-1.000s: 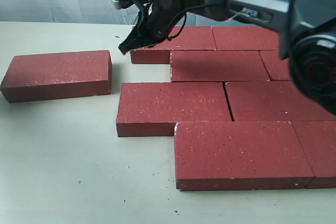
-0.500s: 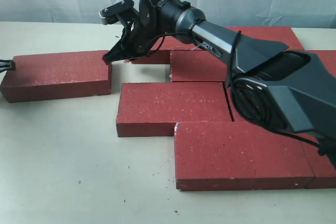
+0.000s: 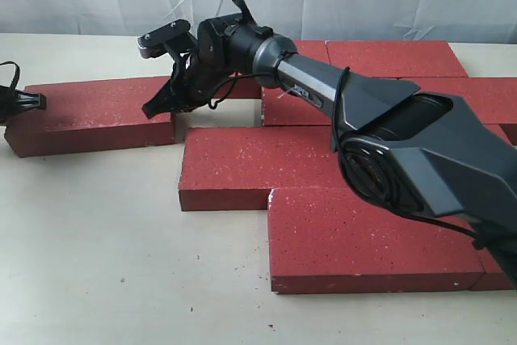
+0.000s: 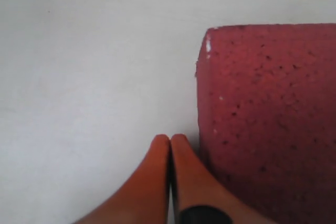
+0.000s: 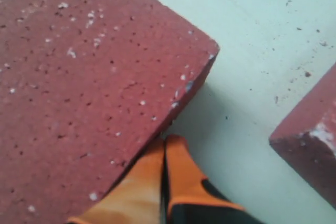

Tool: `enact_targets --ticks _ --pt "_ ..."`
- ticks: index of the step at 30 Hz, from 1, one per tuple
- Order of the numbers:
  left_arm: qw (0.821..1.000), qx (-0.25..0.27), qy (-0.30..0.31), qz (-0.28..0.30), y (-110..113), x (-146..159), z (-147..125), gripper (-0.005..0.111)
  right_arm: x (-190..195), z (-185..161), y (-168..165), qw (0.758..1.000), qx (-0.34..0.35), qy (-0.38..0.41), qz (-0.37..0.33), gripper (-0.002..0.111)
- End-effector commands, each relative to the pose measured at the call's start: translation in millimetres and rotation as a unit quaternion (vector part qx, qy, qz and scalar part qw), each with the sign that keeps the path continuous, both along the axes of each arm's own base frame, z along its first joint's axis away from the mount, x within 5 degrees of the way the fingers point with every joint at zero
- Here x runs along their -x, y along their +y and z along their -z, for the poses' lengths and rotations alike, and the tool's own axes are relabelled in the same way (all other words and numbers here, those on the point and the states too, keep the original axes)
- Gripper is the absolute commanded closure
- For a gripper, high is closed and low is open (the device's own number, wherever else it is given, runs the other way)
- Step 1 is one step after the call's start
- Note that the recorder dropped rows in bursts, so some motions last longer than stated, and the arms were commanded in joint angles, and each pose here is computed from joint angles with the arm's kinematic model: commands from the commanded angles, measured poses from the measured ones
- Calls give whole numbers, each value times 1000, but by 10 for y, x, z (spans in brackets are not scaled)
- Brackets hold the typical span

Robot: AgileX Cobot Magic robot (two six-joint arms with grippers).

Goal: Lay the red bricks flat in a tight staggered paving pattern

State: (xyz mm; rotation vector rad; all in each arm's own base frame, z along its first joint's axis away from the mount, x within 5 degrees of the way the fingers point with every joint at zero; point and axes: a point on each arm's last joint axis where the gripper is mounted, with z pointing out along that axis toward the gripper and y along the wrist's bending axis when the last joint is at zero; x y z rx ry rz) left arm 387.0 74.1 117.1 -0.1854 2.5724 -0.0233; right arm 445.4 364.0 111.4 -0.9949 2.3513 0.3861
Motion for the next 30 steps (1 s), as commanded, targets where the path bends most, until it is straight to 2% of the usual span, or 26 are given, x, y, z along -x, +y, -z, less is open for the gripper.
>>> enact_targets --ticks 1,11,25,30 --pt "1000 -5 -11 17 -110 -46 -26 107 43 -206 17 1000 -4 0 -6 109" --pt "1000 -9 -19 21 -157 -63 -49 107 107 -396 -66 999 42 12 -23 109" --pt "997 -17 -19 67 -409 -91 -48 107 104 -232 -243 989 147 30 -8 109" --pt "997 -22 -25 70 -418 -103 -56 107 106 -227 -264 987 155 35 1 109"
